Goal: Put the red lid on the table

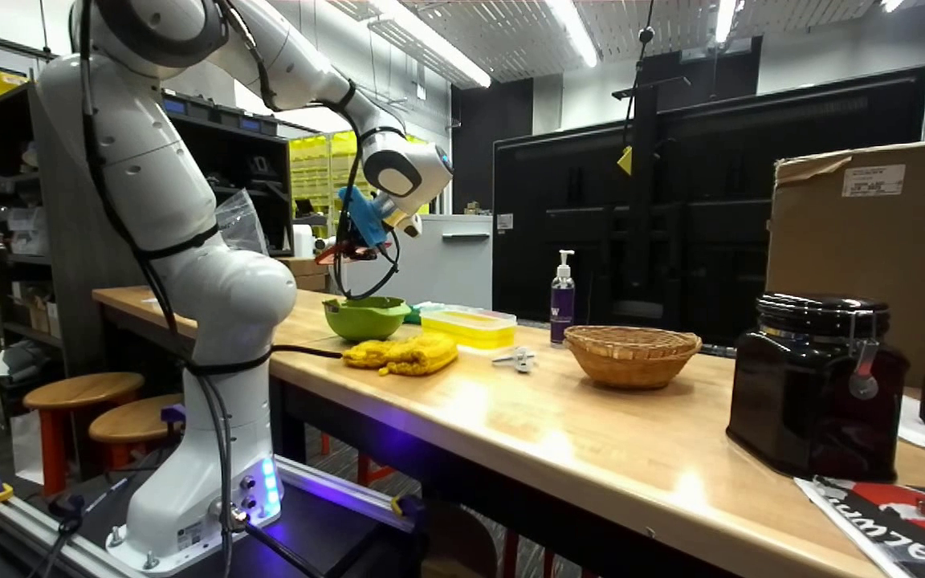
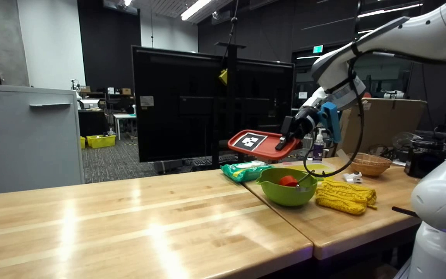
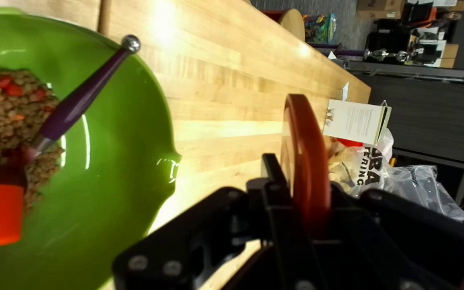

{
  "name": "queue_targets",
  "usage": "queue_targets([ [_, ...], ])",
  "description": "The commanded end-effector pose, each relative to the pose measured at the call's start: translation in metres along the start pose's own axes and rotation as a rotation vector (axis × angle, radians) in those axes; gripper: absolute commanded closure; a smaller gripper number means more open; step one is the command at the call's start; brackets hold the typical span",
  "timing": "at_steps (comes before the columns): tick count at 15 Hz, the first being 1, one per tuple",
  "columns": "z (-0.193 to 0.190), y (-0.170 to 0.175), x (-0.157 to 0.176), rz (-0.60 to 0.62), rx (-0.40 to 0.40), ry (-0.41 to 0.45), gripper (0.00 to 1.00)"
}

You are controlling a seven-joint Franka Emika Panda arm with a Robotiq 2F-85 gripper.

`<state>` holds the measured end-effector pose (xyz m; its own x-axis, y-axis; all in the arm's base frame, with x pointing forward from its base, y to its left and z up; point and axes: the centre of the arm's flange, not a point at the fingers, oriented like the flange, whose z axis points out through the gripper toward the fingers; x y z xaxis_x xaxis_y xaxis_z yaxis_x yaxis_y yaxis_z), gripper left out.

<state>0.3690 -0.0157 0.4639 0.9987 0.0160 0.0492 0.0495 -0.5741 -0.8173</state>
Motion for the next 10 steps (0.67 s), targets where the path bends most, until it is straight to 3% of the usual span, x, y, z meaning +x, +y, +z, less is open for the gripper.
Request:
queue_targets([
  [1, 0.038, -0.017, -0.012, 0.038, 0.033, 0.036, 0.98],
  [5, 0.051, -0.03, -0.015, 0.077, 0.001, 0.021, 0.98],
  [10, 0.06, -0.054, -0.006, 0.127, -0.132, -0.025, 0.98],
])
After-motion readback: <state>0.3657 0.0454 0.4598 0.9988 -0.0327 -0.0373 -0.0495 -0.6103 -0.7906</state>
